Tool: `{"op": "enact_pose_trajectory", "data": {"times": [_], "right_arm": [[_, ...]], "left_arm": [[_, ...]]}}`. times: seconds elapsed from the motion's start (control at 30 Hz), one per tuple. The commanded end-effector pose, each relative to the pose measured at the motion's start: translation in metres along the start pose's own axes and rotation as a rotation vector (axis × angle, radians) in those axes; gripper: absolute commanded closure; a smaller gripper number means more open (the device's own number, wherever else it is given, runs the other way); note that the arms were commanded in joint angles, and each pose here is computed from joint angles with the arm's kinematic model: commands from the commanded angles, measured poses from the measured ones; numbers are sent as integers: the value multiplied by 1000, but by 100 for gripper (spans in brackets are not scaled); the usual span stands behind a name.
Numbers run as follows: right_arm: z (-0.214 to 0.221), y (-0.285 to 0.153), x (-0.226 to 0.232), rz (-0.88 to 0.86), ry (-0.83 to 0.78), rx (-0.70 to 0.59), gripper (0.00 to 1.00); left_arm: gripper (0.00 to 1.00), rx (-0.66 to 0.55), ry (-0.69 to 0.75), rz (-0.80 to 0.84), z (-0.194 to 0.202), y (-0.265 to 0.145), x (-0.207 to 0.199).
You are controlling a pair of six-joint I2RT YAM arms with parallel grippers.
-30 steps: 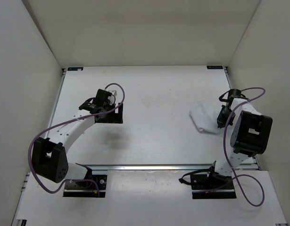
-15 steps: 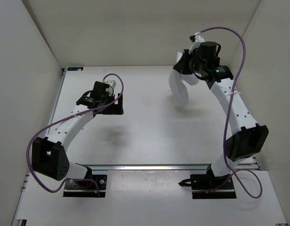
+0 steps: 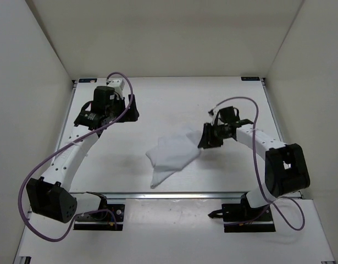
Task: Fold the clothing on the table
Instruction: Move the skirt to the center of the board, then flatten the skirt out
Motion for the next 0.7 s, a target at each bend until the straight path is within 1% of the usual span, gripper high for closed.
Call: {"op": "enact_pose_trajectory", "data": {"times": [0.0,0.03,0.07,0.13,0.2,0.23,0.27,0.3,0.33,0.4,0.5,0.53,0.67], "right_arm": [[31,-11,-5,20,46,81,65],[32,-18,-10,52,49,68,57],[32,-25,-15,78,63,45,54],[25,-36,-23,97,87,-23,37],[18,-50,-35,104,134,-99,29],[15,-51,-38,110,143,-123,27],[12,-54,-43,122,154,-139,27],[6,-55,-43,121,133,-157,26],[5,-53,-45,132,138,-149,26],[-13,-51,-40,136,95,-158,27],[-25,-29,-19,91,32,-116,27],[-28,-27,-20,94,30,-122,27],[-27,-15,-14,43,47,-87,30]], "left_arm": [[2,11,-5,23,15,-5,2],[1,21,4,58,20,-4,-2],[2,45,3,70,30,0,-2],[1,91,9,128,47,6,-9],[1,138,17,168,65,12,-20],[1,149,16,171,70,16,-21],[1,171,21,183,81,19,-24],[1,192,27,205,89,23,-31],[1,214,28,216,96,25,-32],[1,247,20,212,112,29,-31],[1,296,-29,263,132,33,-31],[2,284,-33,282,134,36,-33],[1,301,-63,335,150,51,-37]]}}
Point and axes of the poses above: each gripper's point midway between its finger pads, its own y axis out along the fingers, its own x axis along the line the jaws close on, z = x × y, the point moved 4 cm from there along -y, back along the fingers, and after that the axes turned 13 degrees about -y, right-handed, at the moved point
